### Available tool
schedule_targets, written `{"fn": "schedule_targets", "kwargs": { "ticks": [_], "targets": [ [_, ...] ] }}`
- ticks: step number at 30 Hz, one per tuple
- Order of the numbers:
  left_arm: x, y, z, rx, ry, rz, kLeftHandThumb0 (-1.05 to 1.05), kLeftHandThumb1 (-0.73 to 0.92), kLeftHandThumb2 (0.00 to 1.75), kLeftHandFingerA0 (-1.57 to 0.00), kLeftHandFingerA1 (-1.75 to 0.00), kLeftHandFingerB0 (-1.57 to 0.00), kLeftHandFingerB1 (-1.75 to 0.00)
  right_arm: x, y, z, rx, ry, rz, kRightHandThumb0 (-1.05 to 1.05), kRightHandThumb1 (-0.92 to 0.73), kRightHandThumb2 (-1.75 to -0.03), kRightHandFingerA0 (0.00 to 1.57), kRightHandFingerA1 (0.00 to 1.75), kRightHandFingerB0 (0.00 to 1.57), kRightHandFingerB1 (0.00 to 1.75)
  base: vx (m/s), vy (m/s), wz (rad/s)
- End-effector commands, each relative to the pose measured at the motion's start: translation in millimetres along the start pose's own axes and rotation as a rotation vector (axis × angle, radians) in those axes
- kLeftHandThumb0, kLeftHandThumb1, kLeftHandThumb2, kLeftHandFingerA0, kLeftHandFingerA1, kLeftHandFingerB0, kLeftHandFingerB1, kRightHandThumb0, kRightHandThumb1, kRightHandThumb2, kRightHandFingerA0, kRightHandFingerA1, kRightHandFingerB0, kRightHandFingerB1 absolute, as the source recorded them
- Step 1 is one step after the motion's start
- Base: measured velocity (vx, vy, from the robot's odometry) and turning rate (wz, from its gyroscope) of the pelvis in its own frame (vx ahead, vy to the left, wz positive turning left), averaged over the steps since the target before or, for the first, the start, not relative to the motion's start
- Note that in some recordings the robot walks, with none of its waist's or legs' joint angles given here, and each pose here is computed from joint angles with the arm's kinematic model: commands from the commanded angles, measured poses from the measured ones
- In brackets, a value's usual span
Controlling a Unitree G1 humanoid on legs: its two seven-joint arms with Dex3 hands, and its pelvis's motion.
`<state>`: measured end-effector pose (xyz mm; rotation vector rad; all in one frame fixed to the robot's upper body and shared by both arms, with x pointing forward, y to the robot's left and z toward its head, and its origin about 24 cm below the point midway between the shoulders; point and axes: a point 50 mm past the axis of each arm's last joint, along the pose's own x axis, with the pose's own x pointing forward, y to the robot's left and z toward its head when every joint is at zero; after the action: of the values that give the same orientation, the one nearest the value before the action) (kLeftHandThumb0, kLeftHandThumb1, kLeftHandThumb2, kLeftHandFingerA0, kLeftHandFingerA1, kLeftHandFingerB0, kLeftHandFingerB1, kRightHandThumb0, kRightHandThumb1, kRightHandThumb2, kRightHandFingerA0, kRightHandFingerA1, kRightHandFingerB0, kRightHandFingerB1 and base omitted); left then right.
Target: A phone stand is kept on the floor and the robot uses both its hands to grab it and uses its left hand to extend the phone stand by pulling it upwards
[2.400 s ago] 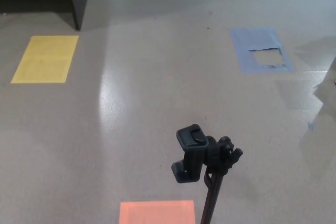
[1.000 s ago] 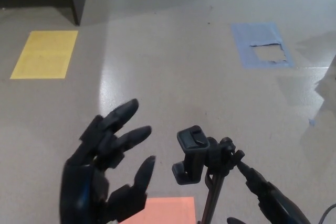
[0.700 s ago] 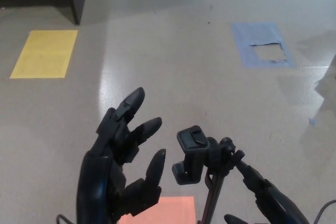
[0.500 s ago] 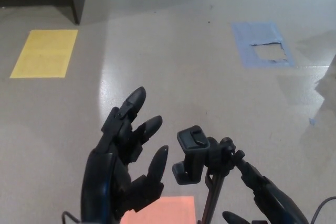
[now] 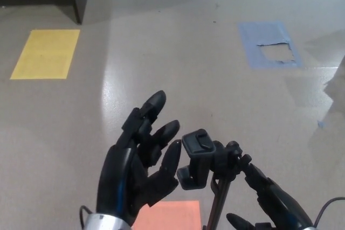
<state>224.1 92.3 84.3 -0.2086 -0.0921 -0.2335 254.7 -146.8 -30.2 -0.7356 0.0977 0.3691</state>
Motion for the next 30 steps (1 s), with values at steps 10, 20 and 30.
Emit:
{"fn": "schedule_targets", "kwargs": {
  "ticks": [10,20,30],
  "targets": [
    [-1.1,-33.3,-34.9,-0.164,0.439,-0.267,-0.88,0.63,0.99,-0.09,-0.49,-0.05,-0.23,5.7,-10.3,-6.9,-0.139,-0.05,-0.012,-1.05,-0.87,-0.68,0.0,0.24,0.0,0.45,0.0,0.0,0.0],
    [-6.6,-39.8,-37.3,-0.149,0.492,-0.34,-0.93,0.64,1.02,-0.21,-0.55,-0.04,-0.25,6.8,-9.4,-9.2,-0.253,-0.04,0.016,-1.05,-0.92,-0.84,0.0,0.27,0.0,0.35,0.0,0.0,0.0],
    [0.9,-51.3,-33.5,-0.179,0.467,-0.203,-0.64,0.52,0.68,-0.5,-0.73,-0.51,-0.54,10.6,2.1,0.4,-0.234,-0.08,0.03,-1.05,-0.77,-0.7,0.26,1.13,0.33,1.06,0.0,0.0,0.0]
  ]
}}
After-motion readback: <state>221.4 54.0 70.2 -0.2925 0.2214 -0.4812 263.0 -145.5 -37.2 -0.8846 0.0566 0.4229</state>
